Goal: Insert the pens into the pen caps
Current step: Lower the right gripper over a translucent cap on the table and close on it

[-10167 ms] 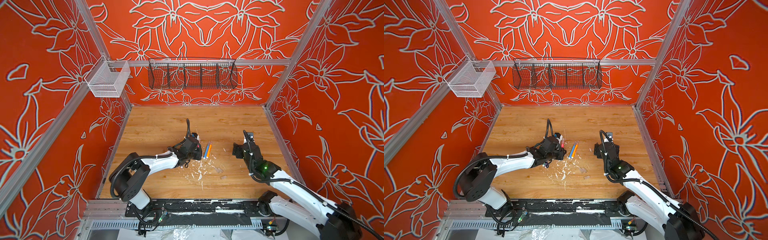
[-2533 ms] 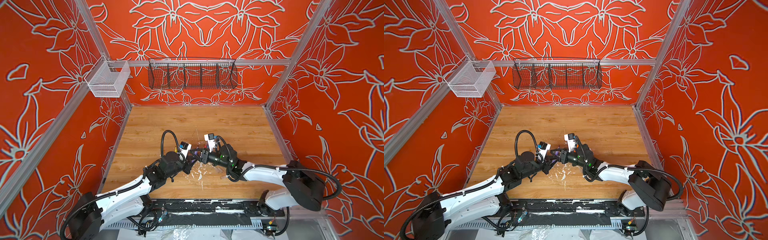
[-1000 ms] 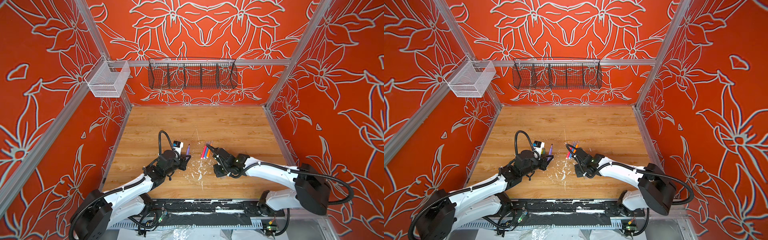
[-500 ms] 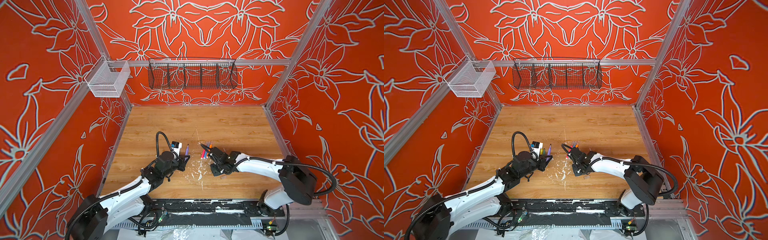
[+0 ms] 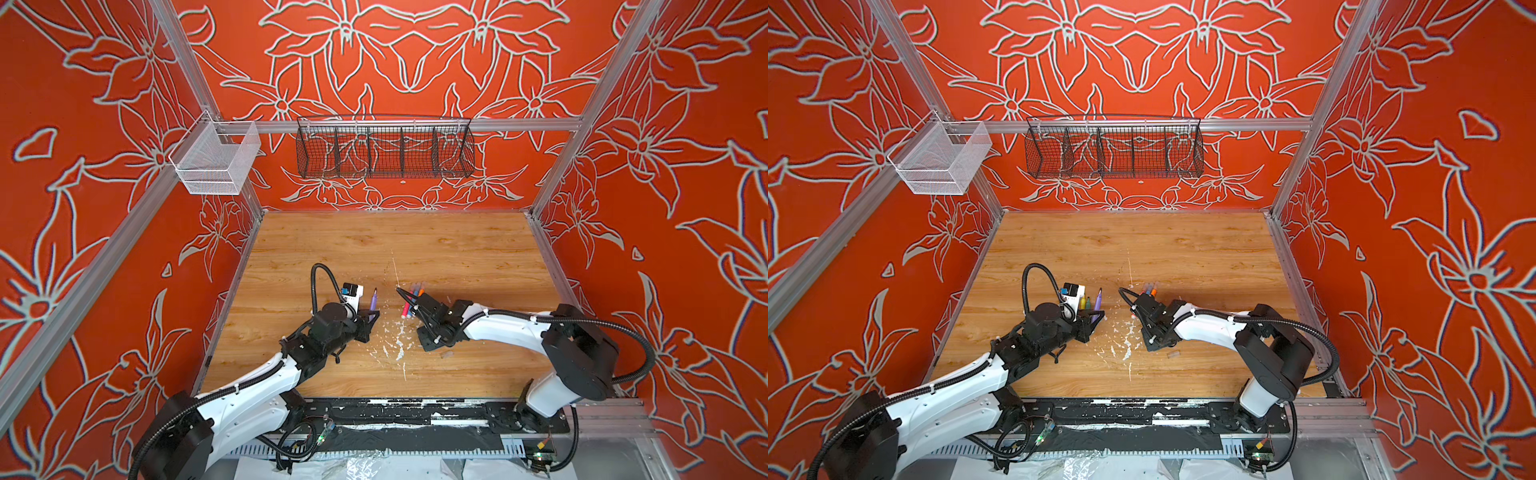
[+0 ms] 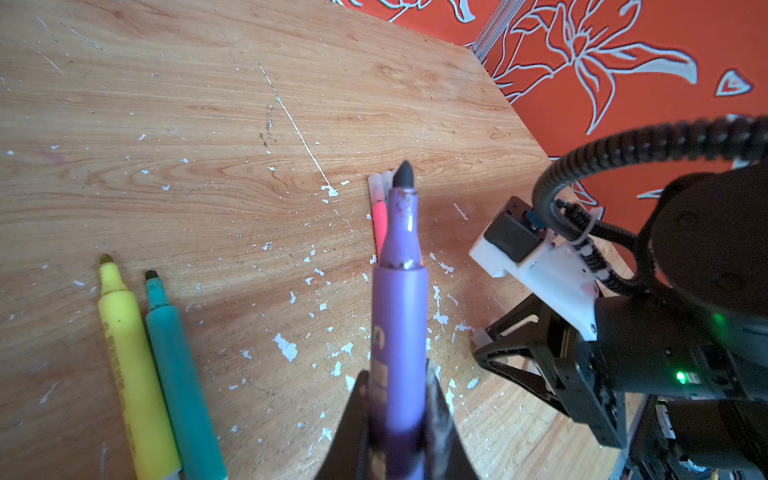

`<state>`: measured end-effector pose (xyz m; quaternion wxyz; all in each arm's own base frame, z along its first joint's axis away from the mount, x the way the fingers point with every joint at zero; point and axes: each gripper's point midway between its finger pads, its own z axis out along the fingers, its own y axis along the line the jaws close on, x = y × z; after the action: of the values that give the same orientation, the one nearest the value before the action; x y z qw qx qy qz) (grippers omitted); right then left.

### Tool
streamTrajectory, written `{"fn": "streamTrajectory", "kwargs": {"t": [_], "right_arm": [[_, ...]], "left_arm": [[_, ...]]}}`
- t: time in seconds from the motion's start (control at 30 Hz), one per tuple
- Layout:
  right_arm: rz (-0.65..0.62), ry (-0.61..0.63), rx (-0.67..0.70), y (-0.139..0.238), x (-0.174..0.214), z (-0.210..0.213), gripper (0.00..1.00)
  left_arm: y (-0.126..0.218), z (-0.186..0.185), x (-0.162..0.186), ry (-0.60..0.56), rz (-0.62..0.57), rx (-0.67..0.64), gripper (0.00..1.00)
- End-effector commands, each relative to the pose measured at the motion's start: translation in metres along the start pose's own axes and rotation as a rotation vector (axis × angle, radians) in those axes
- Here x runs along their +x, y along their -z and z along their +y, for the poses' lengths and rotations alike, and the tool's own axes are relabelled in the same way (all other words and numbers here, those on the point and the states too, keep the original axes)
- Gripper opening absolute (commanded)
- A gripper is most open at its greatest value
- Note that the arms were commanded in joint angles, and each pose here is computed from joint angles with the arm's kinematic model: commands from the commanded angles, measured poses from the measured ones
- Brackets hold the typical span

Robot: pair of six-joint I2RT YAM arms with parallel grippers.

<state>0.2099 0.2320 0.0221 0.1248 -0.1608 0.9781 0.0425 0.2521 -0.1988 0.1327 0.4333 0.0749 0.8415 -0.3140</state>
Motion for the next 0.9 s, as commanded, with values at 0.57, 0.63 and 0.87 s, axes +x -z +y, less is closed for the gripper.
{"fn": "streamTrajectory", "kwargs": {"t": [0.57,0.63,0.87], "right_arm": [[0.026,-0.006,0.059,-0.011,0.011,-0.009,0.17],[0.018,-0.015,0.056,-0.011,0.01,-0.008,0.16],[-0.157,-0.084,-0.021,0.019,-0.012,-0.005,0.14]], "left_arm": [[0.006,-0.003,-0.004,-0.009,-0.024,0.017,0.0],[0.006,-0.003,-0.002,-0.002,-0.02,0.024,0.0],[0.007,-0.012,-0.001,0.001,-0.018,0.075,0.0]]}}
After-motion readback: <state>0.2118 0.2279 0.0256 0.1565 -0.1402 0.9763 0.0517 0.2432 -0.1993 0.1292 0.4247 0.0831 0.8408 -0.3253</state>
